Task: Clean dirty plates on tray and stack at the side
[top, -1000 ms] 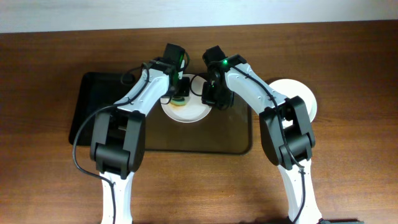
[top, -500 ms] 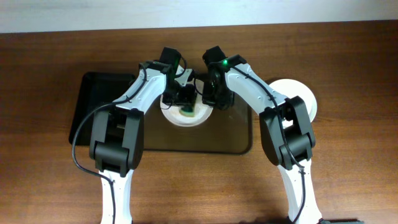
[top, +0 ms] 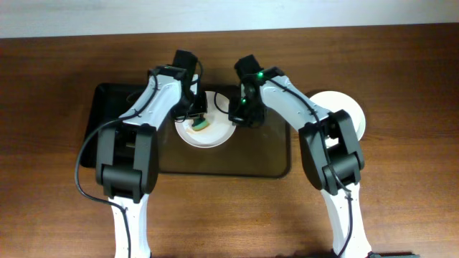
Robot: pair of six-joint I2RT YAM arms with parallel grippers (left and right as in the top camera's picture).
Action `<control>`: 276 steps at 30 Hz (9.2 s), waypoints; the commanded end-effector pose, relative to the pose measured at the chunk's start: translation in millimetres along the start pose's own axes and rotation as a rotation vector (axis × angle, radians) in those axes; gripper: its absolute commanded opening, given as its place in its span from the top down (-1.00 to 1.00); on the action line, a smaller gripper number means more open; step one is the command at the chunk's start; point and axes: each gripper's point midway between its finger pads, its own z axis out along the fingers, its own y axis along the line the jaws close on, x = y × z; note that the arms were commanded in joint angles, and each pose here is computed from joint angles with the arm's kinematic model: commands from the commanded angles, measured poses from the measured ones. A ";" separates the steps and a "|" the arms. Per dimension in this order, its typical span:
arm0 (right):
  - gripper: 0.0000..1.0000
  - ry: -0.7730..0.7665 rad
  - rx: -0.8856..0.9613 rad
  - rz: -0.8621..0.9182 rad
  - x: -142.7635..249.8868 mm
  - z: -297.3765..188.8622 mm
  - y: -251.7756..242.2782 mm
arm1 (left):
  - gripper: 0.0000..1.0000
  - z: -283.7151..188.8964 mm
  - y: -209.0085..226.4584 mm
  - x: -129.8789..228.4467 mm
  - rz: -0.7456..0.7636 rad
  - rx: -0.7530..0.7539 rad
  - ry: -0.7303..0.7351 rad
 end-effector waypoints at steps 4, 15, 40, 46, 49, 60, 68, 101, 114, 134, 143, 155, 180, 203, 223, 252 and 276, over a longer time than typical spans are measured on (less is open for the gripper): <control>0.92 0.063 -0.111 -0.034 2.4 9.7 -26.4 | 0.98 25.8 -8.8 20.1 0.130 0.335 0.114; 0.92 0.065 -0.122 -0.033 3.3 10.8 -24.4 | 0.98 31.4 -67.6 -4.2 0.158 0.468 -0.026; 0.92 0.062 -0.118 -0.032 2.6 10.8 -25.3 | 0.98 39.3 -7.2 13.7 0.157 0.277 0.061; 0.92 0.063 -0.118 -0.032 2.7 10.8 -25.4 | 0.99 -3.3 85.6 -40.1 0.007 -0.350 -0.105; 0.91 0.063 -0.117 -0.025 2.6 10.8 -25.4 | 0.98 -42.3 101.8 -49.2 0.009 -0.505 -0.118; 0.92 -0.087 -0.014 -0.056 -12.3 -69.1 -35.9 | 0.99 -75.0 37.5 -32.9 0.059 0.203 0.043; 0.92 -0.489 0.653 -0.145 5.8 -192.0 -47.6 | 0.98 -51.2 23.8 -27.3 0.105 0.183 0.048; 0.92 -0.443 0.626 0.163 17.4 -243.1 -125.5 | 0.98 -50.2 28.1 -33.1 0.112 0.154 0.024; -0.65 -0.354 0.497 0.561 33.0 -210.5 -279.5 | 0.99 -61.4 24.3 -34.0 0.154 0.156 0.010; -0.97 -0.385 0.364 0.419 24.2 -238.4 -218.8 | -0.98 -207.6 152.2 -4.6 -0.133 -0.160 -0.174; -0.97 -0.834 0.263 0.262 89.2 -429.5 -129.1 | -0.98 -316.8 117.7 9.3 -0.084 -0.120 -0.425; -0.97 -1.002 0.214 0.223 161.8 -474.0 -105.7 | -0.98 -316.3 118.3 9.4 -0.084 -0.124 -0.423; -0.97 -1.573 0.102 -0.190 177.1 -298.1 -159.6 | -0.98 -316.4 118.3 9.5 -0.084 -0.124 -0.424; -0.97 -1.509 0.109 -0.192 162.6 -239.6 -181.5 | -0.98 -316.4 118.3 9.6 -0.084 -0.124 -0.423; -0.97 -1.509 0.109 -0.192 162.6 -239.6 -181.5 | -0.98 -372.8 120.3 100.6 -0.017 -0.263 -0.954; -0.97 -1.509 0.109 -0.192 162.6 -239.6 -181.5 | -0.98 -197.2 124.1 179.8 0.328 -0.302 -1.376; -0.97 -1.509 0.109 -0.192 162.6 -239.6 -181.6 | -0.98 -197.2 124.1 179.8 0.328 -0.302 -1.376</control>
